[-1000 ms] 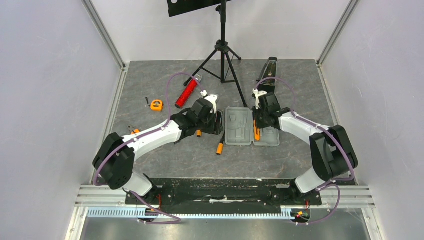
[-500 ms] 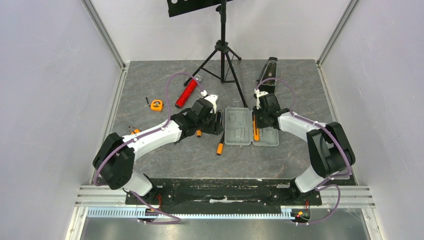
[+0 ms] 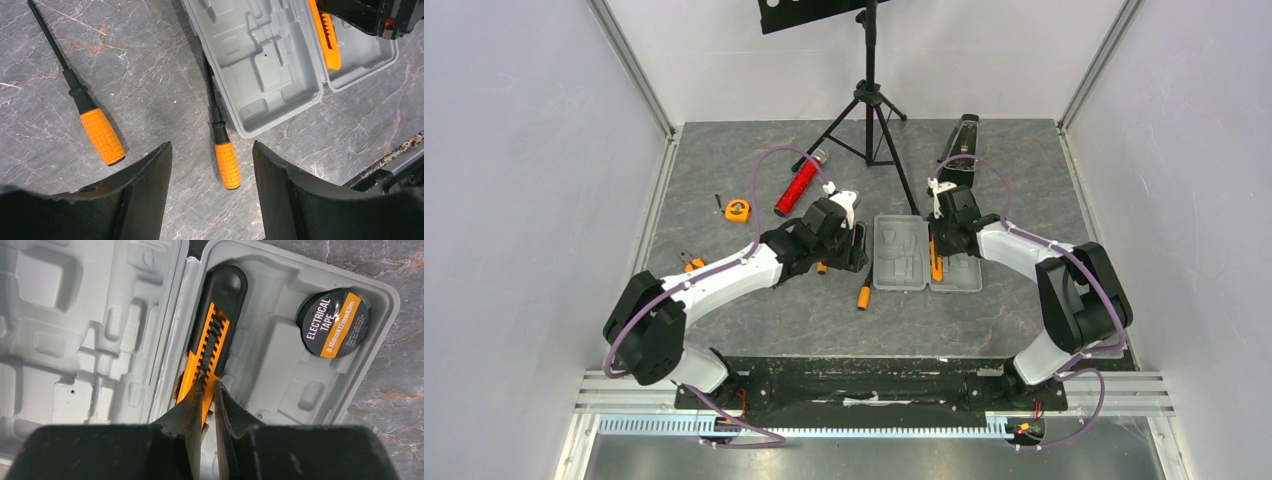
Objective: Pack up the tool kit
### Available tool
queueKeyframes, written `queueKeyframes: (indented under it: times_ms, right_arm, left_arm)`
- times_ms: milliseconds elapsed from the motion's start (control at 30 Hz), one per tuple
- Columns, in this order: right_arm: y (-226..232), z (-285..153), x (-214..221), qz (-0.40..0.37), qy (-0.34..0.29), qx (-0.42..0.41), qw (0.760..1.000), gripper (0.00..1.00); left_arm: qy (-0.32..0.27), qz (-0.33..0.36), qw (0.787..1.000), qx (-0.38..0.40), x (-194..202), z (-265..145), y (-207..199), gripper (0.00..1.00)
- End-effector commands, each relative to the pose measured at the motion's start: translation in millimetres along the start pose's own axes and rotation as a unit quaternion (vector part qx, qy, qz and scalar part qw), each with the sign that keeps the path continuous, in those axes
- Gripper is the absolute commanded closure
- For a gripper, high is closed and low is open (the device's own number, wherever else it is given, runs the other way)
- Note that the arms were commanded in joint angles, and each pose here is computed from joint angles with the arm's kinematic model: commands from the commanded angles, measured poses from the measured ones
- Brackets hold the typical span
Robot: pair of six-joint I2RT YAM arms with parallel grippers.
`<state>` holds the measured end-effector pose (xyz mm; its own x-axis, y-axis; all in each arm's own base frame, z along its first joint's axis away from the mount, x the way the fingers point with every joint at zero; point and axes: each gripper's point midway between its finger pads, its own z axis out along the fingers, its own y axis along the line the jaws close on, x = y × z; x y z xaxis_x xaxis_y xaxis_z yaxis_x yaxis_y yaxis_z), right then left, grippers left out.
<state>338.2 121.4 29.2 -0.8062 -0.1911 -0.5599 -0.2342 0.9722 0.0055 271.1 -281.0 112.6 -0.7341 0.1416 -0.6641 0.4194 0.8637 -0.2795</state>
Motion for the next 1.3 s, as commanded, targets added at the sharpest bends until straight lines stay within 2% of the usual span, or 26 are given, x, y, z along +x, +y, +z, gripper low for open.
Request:
queueKeyframes:
  times_ms: [0,167,467,633,1000,1267]
  right_arm:
    - [-32,-7,74,-0.059,0.133,0.060,0.988,0.87]
    - [-22,-12,80,-0.051,0.131,0.031,0.990,0.82]
    - [-17,-38,3,-0.047,0.048,0.026,0.997,0.67]
    - [-12,-49,-17,-0.041,0.024,0.015,0.999,0.65]
    - [7,-34,16,-0.030,0.061,-0.040,0.997,0.69]
    - [4,-23,32,-0.028,0.083,-0.032,0.996,0.76]
  left_arm:
    - [-0.025,0.016,1.000,0.002,-8,-12,0,0.33]
    - [-0.028,0.017,0.999,0.006,-9,-15,-1,0.33]
    - [-0.036,0.016,0.999,0.006,-15,-18,-2,0.33]
    - [-0.033,0.017,0.999,0.004,-12,-17,-1,0.33]
    - [-0.032,0.019,0.999,0.004,-12,-17,-1,0.33]
    - [-0.030,0.019,0.999,0.004,-11,-16,-1,0.33]
